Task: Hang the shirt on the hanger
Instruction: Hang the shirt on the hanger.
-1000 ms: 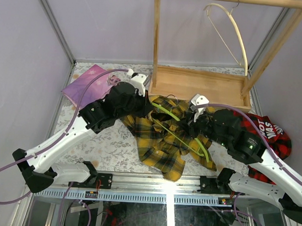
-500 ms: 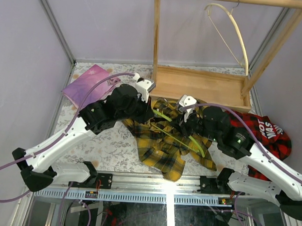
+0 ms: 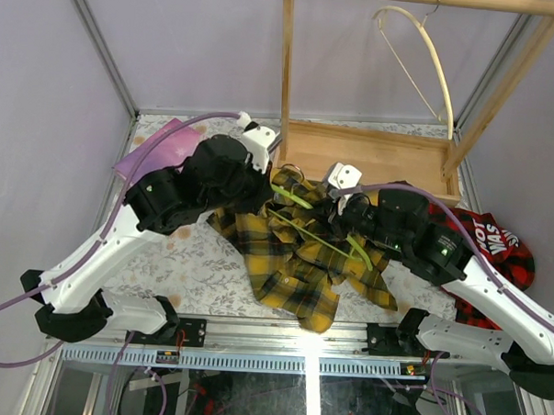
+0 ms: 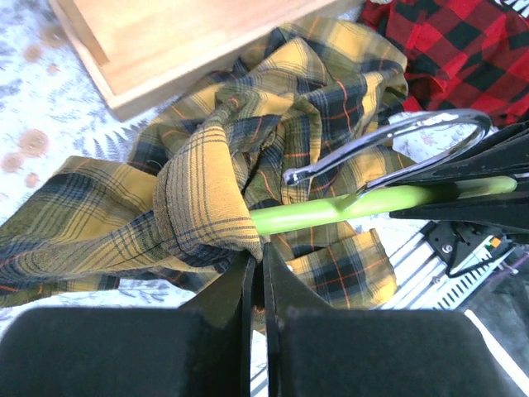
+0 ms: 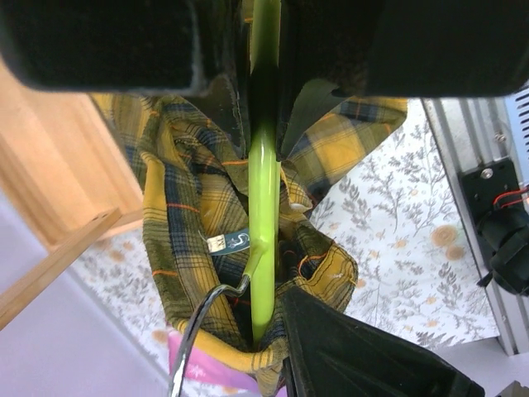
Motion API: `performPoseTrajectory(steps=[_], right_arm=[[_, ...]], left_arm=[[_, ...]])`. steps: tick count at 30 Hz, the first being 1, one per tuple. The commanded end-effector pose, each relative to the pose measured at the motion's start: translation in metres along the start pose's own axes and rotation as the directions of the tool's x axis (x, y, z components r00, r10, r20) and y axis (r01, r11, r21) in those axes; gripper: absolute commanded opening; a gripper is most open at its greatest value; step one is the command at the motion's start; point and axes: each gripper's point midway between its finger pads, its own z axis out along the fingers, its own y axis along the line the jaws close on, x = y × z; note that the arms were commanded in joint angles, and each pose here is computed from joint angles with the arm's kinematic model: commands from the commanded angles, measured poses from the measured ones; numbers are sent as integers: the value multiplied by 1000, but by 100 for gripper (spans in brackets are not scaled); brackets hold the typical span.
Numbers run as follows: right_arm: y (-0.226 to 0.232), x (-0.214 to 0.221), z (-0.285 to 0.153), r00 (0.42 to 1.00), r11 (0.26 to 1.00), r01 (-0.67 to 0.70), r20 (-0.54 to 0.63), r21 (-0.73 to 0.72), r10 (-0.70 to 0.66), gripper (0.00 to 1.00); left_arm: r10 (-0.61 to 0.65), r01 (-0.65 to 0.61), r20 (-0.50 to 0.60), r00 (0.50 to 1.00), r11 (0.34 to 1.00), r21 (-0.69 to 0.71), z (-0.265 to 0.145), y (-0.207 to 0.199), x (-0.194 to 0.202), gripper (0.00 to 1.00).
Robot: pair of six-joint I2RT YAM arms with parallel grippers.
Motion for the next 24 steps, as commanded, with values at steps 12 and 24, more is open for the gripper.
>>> performPoseTrajectory(steps=[12, 24], right_arm=[[0, -85, -6, 976, 998, 58, 211, -23, -52, 0], [3, -44, 12, 980, 998, -38, 194, -59, 49, 0]], left_arm=[[217, -185, 279, 935, 973, -137, -49, 6, -134, 0], [297, -288, 143, 944, 954, -81, -9, -16, -86, 0]])
